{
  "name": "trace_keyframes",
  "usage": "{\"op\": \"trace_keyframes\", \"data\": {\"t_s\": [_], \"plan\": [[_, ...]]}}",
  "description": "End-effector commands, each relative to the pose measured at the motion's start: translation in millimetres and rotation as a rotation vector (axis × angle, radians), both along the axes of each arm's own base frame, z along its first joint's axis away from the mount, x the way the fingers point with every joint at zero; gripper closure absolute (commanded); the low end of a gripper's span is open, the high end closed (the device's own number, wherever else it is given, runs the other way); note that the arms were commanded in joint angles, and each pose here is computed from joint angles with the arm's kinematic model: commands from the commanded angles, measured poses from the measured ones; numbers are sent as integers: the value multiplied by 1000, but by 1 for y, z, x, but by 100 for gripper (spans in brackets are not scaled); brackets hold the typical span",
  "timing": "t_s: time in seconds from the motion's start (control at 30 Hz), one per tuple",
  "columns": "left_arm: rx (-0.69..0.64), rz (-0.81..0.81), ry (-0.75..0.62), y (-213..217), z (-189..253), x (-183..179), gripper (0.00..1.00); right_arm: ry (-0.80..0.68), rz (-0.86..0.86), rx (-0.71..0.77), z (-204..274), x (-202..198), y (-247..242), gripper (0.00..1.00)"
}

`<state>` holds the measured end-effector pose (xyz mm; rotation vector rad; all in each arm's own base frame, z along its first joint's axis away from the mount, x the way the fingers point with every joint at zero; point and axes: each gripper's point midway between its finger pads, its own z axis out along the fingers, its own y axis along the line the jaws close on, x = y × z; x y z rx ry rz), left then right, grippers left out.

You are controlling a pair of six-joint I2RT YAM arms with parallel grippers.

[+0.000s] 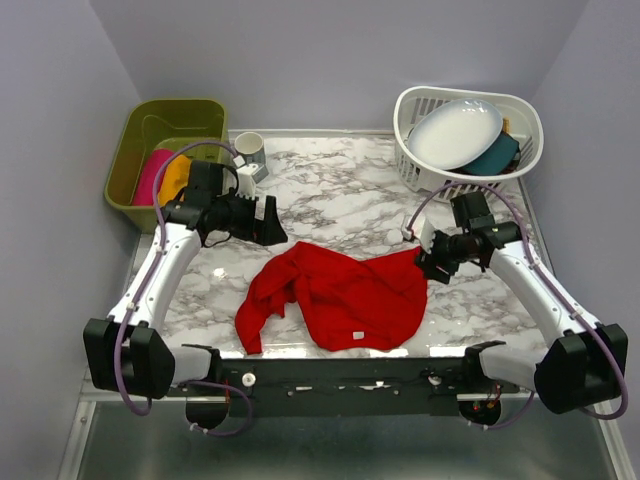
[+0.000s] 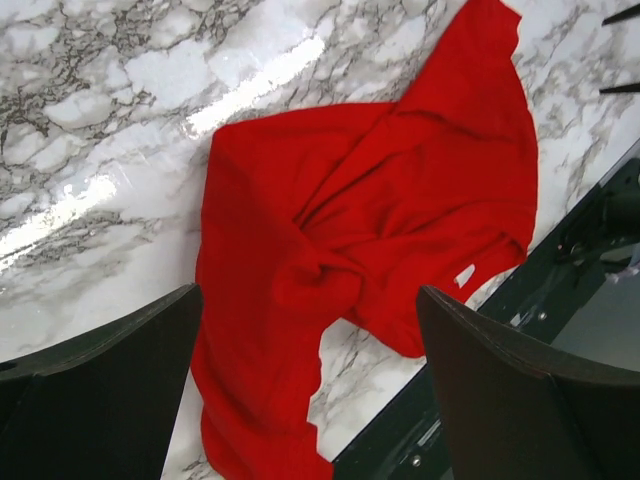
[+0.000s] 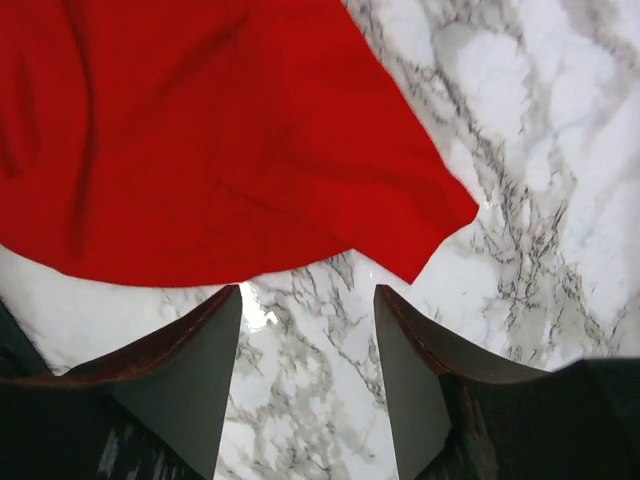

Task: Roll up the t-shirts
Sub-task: Flatten out the T-shirt at the center of the board.

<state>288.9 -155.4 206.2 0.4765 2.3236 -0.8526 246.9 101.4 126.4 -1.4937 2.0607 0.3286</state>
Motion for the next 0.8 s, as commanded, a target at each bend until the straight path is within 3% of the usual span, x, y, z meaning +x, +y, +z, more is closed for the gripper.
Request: {"op": "trace_keyframes", "data": {"t_s": [0.0,0.4,0.77], "plan": [[50,-62,-145,4,7,-11,1,-66,79,-257,-36,-2,-44,40],[103,-83,-95,7,-11,0,1,-83,210,-338,-60,58,-62,46],[235,-128,-125,20,-14,21,1,49,283,-292,-95,57,-54,46]]}}
